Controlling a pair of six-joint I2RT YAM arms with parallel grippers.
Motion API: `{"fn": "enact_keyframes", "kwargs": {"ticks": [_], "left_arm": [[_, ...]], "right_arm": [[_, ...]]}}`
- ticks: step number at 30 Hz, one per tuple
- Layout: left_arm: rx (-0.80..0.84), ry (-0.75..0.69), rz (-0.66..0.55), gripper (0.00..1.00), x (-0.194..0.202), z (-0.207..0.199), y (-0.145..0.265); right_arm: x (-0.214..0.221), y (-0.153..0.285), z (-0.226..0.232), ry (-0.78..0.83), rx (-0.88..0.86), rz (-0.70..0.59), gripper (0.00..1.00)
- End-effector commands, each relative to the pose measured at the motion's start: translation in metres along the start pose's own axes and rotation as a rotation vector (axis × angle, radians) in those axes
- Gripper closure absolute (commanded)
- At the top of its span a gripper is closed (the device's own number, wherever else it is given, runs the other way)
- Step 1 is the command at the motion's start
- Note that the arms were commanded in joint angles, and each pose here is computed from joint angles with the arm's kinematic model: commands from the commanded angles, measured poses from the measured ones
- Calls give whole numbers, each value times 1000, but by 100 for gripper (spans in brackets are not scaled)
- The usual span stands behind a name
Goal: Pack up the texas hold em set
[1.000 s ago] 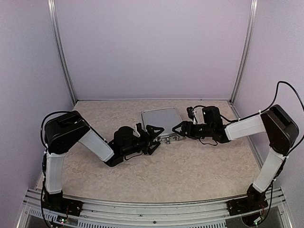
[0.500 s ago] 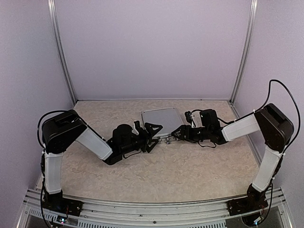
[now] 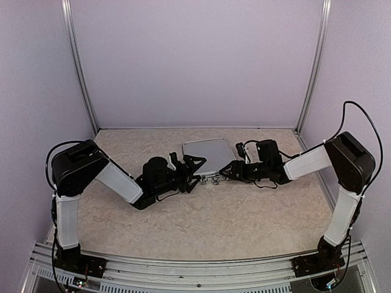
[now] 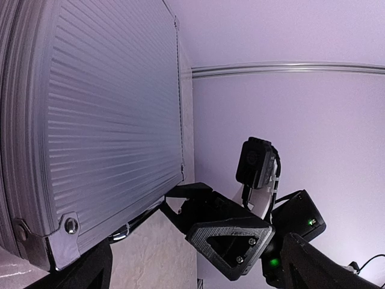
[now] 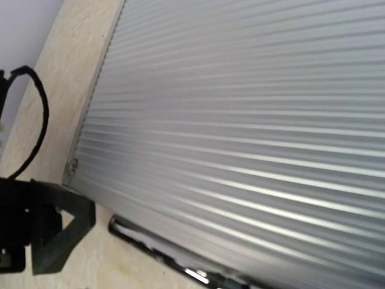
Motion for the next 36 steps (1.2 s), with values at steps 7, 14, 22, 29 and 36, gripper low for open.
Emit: {"fn": "enact_keyframes", "kwargs": {"ticks": [7,14,22,29,36], "left_arm": [[-3,-14,6,3,-3,1,-6],[9,-15,16,3,-1,0,-8],[40,-19,44,3,7,-9,-18],[59,-17,84,3,19,-11,-29],[50,9,97,4,23,-1,-31]], "right_arm": [[10,11,7,90,-84,39,27],[20,26,9,98,-59,41,27],[11,26,19,57,-71,28,27],[15,10,21,25,-133,53,27],[12,-4,21,-9,-187,58,27]]}}
Point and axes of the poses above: each gripper's point midway between its finger pads, its own y axis back along the fingers, its own z axis along the line the jaws close on, x = y × z, the point moved 9 cm from there along y, back along the fingers, and after that the axes turned 10 degrees about -y, right-handed, at the moved point
